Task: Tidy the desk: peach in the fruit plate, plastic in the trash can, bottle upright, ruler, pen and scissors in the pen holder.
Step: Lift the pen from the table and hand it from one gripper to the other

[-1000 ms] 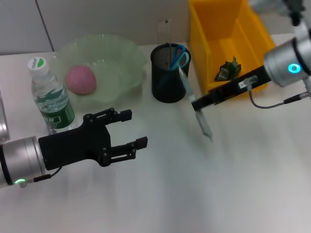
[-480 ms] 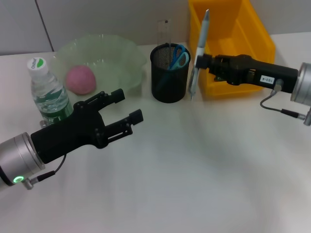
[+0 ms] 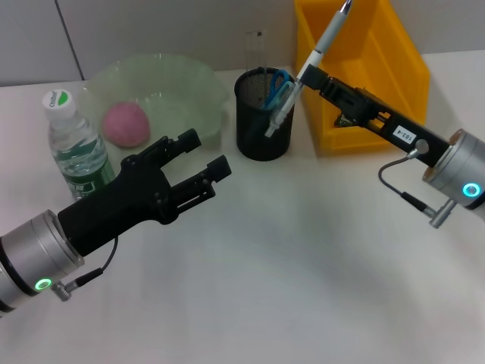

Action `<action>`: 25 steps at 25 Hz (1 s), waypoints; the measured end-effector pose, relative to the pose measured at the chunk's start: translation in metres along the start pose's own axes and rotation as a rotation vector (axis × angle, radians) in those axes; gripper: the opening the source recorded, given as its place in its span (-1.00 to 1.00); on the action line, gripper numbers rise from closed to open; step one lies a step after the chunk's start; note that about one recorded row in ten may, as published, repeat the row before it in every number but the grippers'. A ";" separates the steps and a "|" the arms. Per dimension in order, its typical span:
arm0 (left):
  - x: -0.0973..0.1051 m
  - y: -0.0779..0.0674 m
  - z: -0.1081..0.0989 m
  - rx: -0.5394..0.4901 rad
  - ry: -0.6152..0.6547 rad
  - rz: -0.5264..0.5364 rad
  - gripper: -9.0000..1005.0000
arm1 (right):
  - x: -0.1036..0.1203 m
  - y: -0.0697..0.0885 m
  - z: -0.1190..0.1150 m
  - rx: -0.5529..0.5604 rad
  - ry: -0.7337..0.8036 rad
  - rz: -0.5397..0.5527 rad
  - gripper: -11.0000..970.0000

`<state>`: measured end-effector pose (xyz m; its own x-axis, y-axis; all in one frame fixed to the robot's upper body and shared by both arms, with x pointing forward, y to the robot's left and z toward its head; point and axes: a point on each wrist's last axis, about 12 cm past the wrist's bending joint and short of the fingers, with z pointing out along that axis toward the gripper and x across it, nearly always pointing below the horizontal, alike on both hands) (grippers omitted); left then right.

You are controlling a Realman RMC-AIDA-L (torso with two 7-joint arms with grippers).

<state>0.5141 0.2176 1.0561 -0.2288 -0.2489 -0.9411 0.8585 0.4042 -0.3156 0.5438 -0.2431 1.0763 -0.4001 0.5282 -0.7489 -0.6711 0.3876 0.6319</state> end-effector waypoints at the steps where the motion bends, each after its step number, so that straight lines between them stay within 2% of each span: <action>1: -0.001 -0.002 0.002 0.009 -0.015 0.008 0.57 | 0.003 0.002 0.002 -0.009 -0.011 0.019 -0.75; 14: -0.005 -0.004 0.002 0.003 -0.092 -0.003 0.57 | 0.029 0.015 0.001 -0.017 -0.153 0.223 -0.75; 25: 0.005 -0.012 0.005 -0.065 -0.161 -0.074 0.57 | 0.031 0.020 0.005 -0.054 -0.151 0.274 -0.75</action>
<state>0.5051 0.2069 1.0561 -0.2095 -0.4153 -0.8852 0.8092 0.4345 -0.3954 0.5208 -0.2152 1.0666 -0.4764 0.7152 -0.5114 -0.5844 0.1770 0.7919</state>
